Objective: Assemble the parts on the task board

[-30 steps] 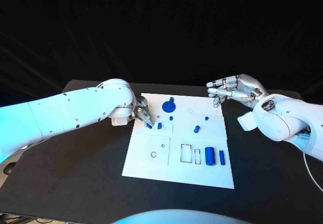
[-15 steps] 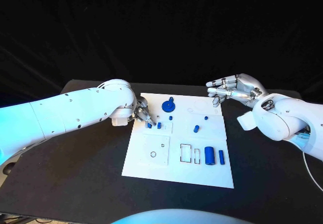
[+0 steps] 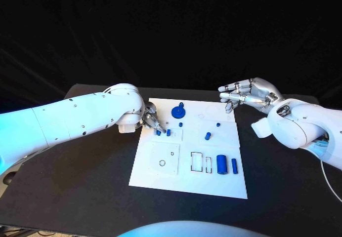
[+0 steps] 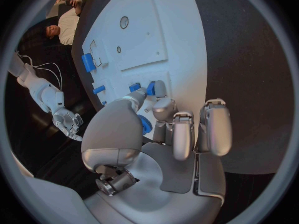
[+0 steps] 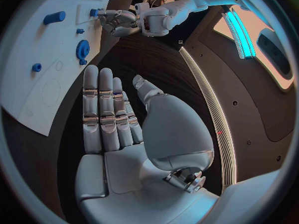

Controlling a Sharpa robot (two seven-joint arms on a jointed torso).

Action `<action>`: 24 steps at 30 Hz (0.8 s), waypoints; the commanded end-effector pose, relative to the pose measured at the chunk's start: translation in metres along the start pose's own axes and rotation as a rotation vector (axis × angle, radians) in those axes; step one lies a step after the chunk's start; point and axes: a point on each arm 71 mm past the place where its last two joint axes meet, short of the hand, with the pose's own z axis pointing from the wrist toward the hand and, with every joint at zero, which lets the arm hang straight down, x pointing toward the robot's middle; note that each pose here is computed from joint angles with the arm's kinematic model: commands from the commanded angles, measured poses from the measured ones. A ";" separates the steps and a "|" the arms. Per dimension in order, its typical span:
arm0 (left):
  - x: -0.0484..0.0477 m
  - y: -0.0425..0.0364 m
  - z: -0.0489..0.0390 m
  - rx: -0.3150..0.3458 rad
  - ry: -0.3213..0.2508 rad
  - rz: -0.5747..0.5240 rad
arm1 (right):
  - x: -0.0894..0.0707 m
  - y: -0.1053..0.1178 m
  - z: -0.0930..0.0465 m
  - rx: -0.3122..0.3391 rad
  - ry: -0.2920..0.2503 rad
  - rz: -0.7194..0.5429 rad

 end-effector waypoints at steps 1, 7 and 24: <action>0.0091 0.0044 0.0028 -0.021 0.041 0.018 | 0.002 0.000 0.000 -0.004 0.019 0.001; 0.0012 0.0116 -0.0041 -0.001 -0.031 -0.070 | 0.001 0.000 0.000 -0.001 0.018 0.001; -0.0189 0.0079 -0.0157 0.309 -0.180 -0.440 | 0.001 -0.002 0.000 0.004 0.019 0.001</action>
